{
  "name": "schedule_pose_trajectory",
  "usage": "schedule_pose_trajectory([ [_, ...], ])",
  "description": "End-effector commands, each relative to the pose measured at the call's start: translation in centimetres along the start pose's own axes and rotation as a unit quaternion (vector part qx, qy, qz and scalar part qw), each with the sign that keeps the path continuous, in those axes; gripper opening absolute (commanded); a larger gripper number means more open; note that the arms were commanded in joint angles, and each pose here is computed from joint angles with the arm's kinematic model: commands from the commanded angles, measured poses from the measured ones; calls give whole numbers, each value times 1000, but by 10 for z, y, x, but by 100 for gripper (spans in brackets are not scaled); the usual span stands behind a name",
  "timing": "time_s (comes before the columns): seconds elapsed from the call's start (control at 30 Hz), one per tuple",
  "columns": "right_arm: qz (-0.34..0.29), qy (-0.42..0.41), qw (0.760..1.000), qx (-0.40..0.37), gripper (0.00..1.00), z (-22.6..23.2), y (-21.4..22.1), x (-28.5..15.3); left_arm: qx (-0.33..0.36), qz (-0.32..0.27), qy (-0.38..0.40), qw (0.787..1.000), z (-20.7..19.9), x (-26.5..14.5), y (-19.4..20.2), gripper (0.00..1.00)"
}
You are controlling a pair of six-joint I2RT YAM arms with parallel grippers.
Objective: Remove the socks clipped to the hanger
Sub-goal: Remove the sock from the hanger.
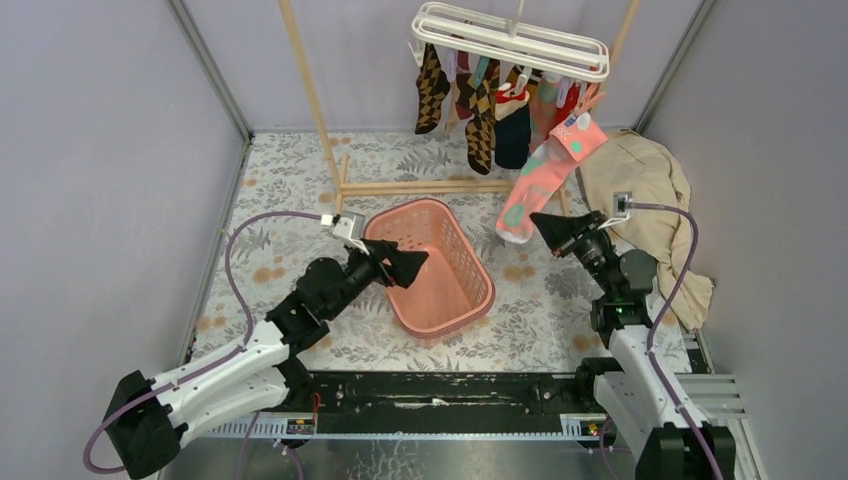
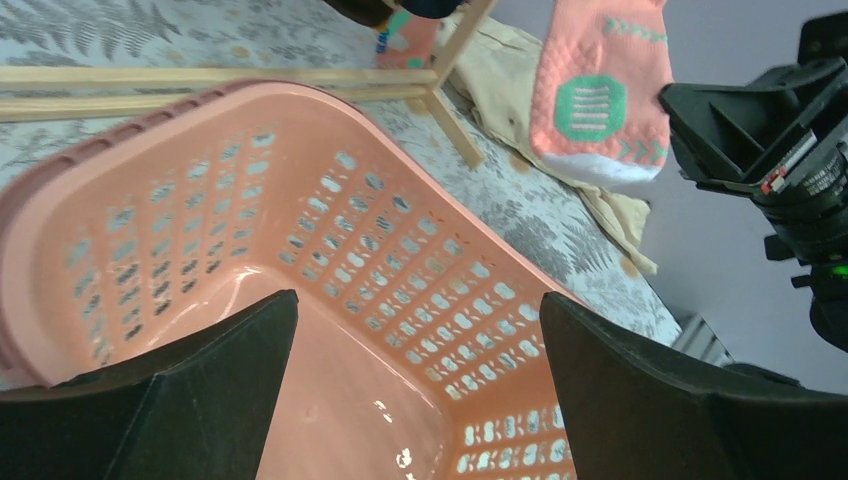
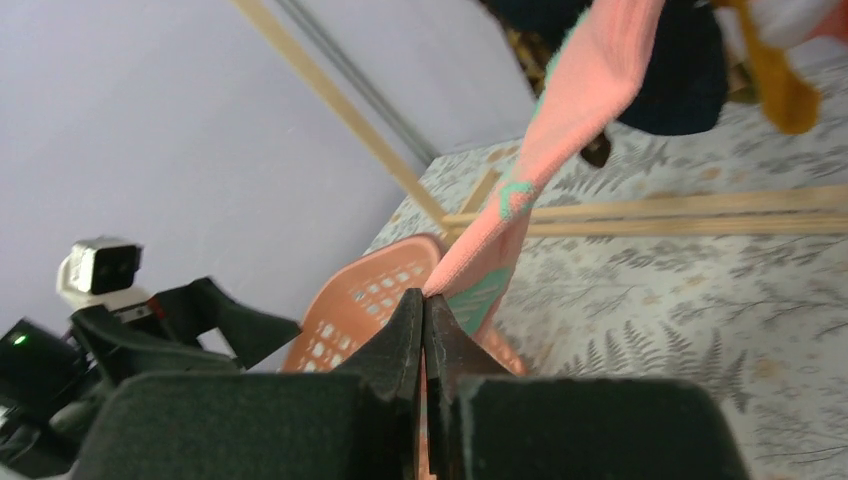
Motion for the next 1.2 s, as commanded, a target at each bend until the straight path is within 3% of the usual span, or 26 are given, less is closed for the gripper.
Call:
schedule_pose_trajectory([
  [0.0, 40, -41, 998, 26, 0, 23, 13, -5, -9, -22, 83, 996, -40, 9, -14, 99],
  [0.33, 56, -118, 990, 47, 0, 63, 17, 6, -14, -12, 164, 986, -68, 28, -9, 99],
  [0.87, 63, -209, 974, 60, 0, 119, 7, 36, -3, -13, 169, 986, -67, 50, -3, 99],
  [1.17, 64, -227, 970, 65, 0, 131, 8, 44, -23, -5, 214, 977, -77, 52, 3, 99],
])
Point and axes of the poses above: each gripper's point midway between its finger pads, its own x axis out along the fingers, its own z axis along the line the jaws close on, y = z × x, the point moved 4 cm from there along -x, back along the fingers, and after that the axes turned 14 degrees about -x, right-handed, at the moved point
